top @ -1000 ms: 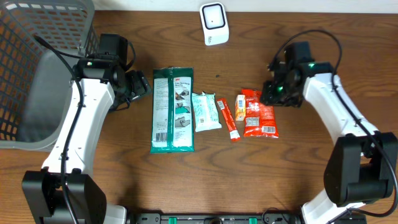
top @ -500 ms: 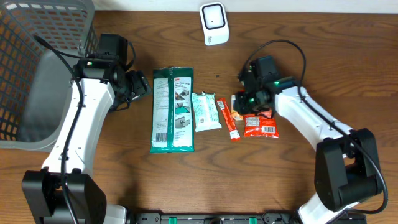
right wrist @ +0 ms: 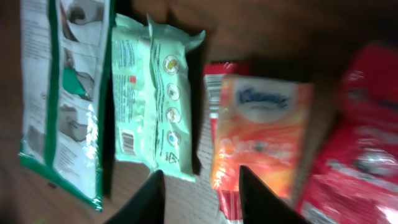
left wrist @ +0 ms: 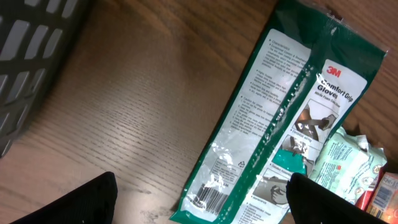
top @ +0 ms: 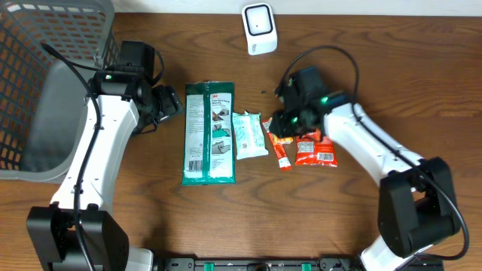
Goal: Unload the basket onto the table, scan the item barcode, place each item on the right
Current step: 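Lower the right gripper and close it on the tissue pack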
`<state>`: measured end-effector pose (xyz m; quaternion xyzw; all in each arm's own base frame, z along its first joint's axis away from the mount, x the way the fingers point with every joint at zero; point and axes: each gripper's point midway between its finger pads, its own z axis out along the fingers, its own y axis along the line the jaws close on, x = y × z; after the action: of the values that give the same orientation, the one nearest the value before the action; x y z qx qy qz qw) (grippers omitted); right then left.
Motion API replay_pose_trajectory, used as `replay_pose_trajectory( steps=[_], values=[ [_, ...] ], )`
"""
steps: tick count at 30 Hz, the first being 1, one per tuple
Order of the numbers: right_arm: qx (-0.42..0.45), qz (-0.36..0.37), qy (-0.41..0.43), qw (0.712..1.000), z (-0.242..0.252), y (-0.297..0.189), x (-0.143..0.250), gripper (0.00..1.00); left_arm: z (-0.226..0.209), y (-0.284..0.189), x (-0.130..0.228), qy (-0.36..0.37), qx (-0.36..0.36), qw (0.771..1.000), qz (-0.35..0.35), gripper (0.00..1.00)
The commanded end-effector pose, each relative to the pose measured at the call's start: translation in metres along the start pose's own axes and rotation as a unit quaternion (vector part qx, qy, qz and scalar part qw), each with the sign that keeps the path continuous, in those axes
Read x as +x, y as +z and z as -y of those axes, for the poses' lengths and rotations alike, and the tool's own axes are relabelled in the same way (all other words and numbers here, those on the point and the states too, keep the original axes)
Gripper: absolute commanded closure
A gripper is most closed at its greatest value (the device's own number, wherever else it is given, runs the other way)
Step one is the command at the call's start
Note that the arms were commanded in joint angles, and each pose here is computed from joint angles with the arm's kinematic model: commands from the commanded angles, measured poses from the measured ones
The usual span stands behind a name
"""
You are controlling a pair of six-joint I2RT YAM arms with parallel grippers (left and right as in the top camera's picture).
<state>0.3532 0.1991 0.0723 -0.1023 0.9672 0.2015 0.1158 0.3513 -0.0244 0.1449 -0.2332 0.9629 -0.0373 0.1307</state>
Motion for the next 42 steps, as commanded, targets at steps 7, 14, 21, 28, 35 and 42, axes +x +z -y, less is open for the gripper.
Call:
replay_pose_trajectory(
  steps=[7,14,21,28,35,42],
  values=[
    [-0.003,0.019,0.041,0.999,0.027,-0.041,-0.022,0.60,-0.002,-0.003,-0.001,0.004,-0.004,1.000,0.005,0.12],
    [-0.006,-0.012,0.031,0.999,0.036,-0.009,-0.001,0.63,-0.002,-0.003,-0.001,0.004,-0.004,1.000,0.005,0.12],
    [-0.008,-0.006,0.028,1.000,0.045,0.012,0.008,0.66,-0.002,-0.003,-0.001,0.004,-0.004,1.000,0.005,0.12],
    [-0.036,0.014,0.019,0.999,0.043,0.027,0.013,0.68,-0.002,-0.003,-0.001,0.004,-0.004,1.000,0.005,0.12],
    [-0.043,0.052,0.021,0.997,0.046,0.041,0.012,0.68,-0.002,-0.003,-0.001,0.004,-0.004,1.000,0.005,0.12],
    [-0.048,0.062,0.052,0.996,0.050,0.050,0.020,0.79,-0.002,-0.003,-0.001,0.004,-0.004,1.000,0.005,0.12]
  ],
)
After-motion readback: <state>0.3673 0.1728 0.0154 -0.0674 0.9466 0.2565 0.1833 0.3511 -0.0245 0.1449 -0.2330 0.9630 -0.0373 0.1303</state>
